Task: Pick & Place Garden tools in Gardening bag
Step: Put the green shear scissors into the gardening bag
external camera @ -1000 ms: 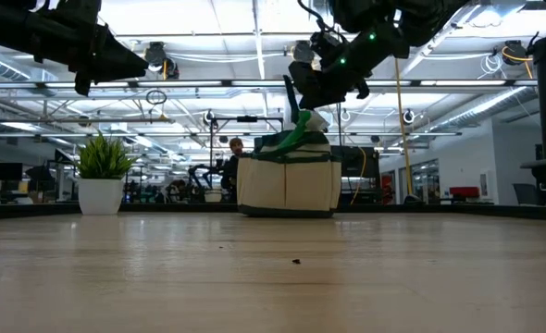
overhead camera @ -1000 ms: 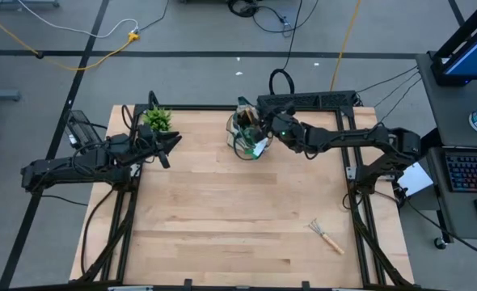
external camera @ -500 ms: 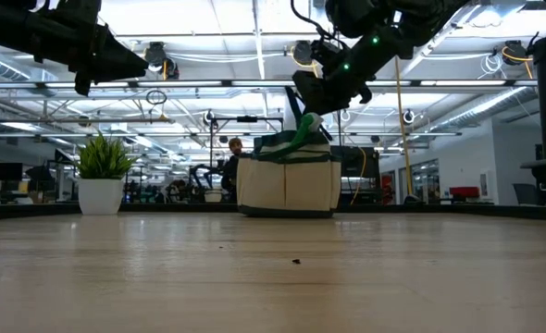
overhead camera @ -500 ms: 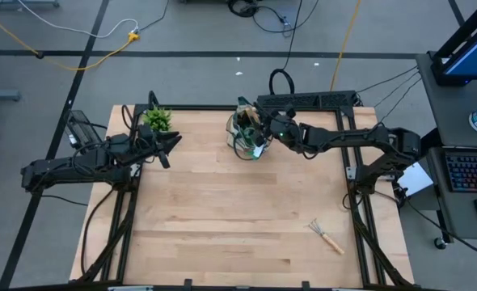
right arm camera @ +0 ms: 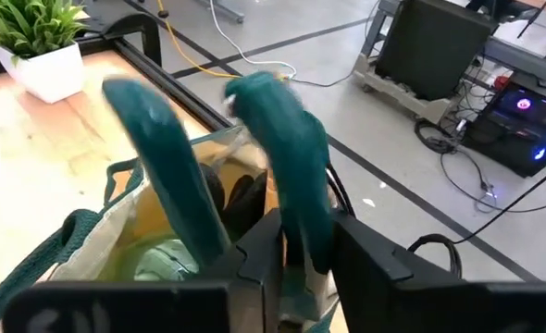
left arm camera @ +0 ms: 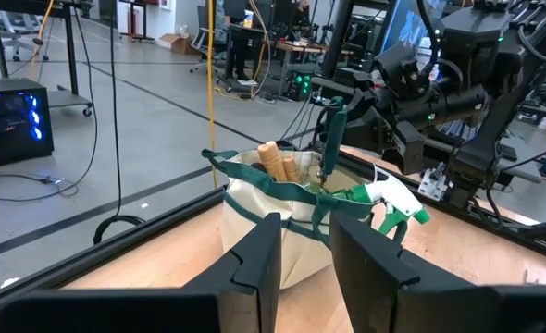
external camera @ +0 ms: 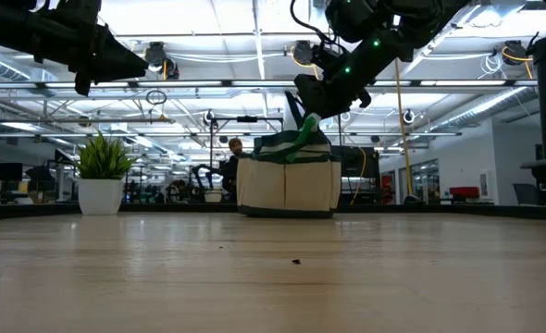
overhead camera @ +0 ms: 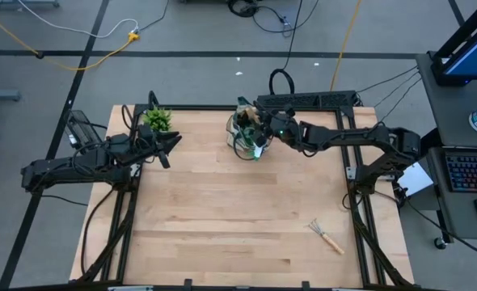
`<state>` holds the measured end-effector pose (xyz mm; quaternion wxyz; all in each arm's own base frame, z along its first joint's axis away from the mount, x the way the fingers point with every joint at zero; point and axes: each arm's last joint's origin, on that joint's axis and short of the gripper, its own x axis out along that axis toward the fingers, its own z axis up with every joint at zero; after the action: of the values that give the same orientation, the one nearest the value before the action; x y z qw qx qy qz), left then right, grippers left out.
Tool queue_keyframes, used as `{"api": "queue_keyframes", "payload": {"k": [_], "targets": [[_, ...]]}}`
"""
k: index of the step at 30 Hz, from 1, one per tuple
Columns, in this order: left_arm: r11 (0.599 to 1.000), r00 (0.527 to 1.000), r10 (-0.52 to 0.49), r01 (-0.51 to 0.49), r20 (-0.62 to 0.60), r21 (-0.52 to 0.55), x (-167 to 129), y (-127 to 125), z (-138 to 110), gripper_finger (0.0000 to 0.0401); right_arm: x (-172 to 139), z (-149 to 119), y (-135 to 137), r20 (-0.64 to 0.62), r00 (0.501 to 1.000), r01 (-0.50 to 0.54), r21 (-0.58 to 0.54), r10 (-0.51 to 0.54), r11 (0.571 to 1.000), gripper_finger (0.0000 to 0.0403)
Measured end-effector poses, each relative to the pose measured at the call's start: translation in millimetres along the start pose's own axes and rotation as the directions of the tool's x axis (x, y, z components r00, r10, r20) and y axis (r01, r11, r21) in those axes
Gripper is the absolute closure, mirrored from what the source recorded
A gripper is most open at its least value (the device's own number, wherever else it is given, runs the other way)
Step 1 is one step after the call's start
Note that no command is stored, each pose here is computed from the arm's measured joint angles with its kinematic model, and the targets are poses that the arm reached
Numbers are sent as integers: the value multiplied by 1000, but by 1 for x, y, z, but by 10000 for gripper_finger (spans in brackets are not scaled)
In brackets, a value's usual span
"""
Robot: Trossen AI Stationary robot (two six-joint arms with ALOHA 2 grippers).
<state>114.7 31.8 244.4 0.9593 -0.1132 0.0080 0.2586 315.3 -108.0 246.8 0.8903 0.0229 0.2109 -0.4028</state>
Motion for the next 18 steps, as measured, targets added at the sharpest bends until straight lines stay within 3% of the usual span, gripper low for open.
{"api": "queue_keyframes", "payload": {"k": [18], "targets": [[1000, 1000, 0, 0, 0, 0, 0, 0, 0, 302, 1, 0, -2, -8, 1000, -12, -7, 12, 1000, 281]]}}
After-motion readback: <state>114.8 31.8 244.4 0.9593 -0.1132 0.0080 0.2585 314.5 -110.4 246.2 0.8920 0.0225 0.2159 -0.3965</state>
